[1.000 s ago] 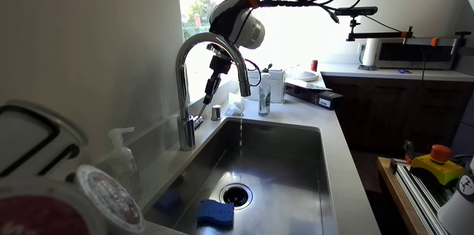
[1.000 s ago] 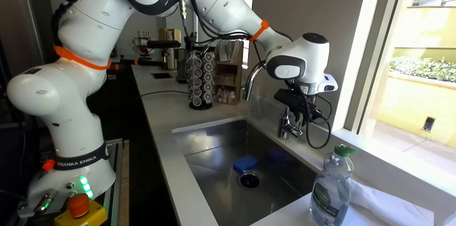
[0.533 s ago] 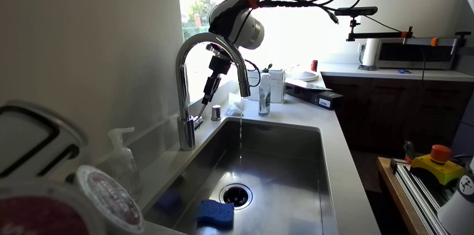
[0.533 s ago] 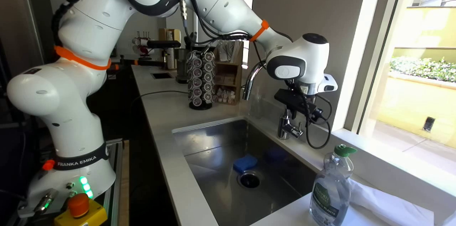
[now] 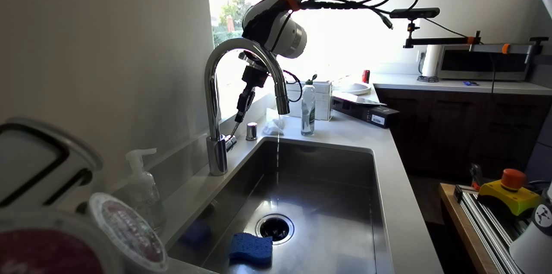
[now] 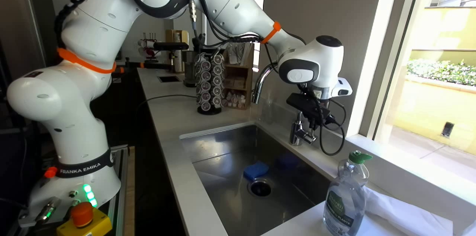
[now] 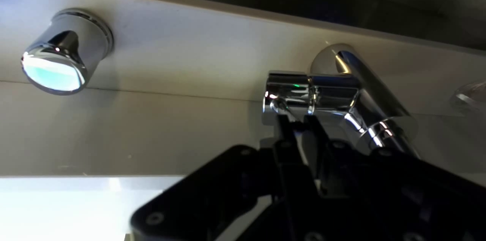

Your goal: Push the faucet handle to the right.

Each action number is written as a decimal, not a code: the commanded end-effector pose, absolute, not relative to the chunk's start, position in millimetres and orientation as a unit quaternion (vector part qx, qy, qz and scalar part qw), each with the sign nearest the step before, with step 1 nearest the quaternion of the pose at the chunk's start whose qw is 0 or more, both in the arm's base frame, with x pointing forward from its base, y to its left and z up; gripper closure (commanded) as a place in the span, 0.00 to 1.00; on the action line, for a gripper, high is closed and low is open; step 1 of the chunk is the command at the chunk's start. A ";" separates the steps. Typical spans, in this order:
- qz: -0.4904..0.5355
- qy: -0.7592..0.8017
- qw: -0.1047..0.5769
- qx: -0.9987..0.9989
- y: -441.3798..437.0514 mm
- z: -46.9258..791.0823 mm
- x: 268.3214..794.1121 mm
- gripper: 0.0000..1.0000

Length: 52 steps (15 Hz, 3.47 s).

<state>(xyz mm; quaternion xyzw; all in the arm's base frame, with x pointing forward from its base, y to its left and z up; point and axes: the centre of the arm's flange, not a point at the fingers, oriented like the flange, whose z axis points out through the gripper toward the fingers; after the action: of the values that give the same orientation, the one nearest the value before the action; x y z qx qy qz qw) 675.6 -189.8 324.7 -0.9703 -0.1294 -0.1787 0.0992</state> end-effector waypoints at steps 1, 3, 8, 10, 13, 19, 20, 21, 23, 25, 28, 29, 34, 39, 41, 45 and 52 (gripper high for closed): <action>-0.171 -0.134 0.105 -0.970 -190.0 312.9 682.2 0.97; -0.170 -0.133 0.104 -0.971 -190.8 312.8 682.0 0.97; -0.162 -0.142 0.104 -0.971 -190.5 315.5 674.7 0.97; -0.167 -0.137 0.103 -0.971 -191.0 316.5 677.4 0.97; -0.172 -0.131 0.111 -0.970 -188.4 320.8 681.2 0.97; -0.194 -0.104 0.111 -0.969 -179.5 324.1 692.0 0.97; -0.197 -0.090 0.108 -0.970 -181.1 323.7 694.6 0.97; -0.199 -0.075 0.109 -0.971 -183.2 323.7 696.8 0.97; -0.203 -0.043 0.116 -0.971 -184.6 324.4 700.7 0.97; -0.206 -0.014 0.124 -0.971 -183.6 325.4 706.5 0.97; -0.208 -0.017 0.110 -0.972 -184.0 322.2 711.4 0.97; -0.208 -0.020 0.104 -0.972 -184.9 319.6 712.5 0.97; -0.202 -0.029 0.089 -0.975 -193.7 314.0 717.5 0.97; -0.201 -0.031 0.087 -0.975 -194.6 312.6 720.0 0.97; -0.201 -0.032 0.086 -0.975 -194.7 312.5 720.4 0.97; -0.200 -0.032 0.083 -0.976 -195.8 311.9 722.3 0.97; -0.200 -0.030 0.083 -0.976 -197.7 313.1 721.7 0.97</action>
<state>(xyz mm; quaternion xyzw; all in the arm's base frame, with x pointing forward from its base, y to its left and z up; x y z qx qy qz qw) 708.4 -194.8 320.3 -0.9757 -0.0356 -0.1942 0.0949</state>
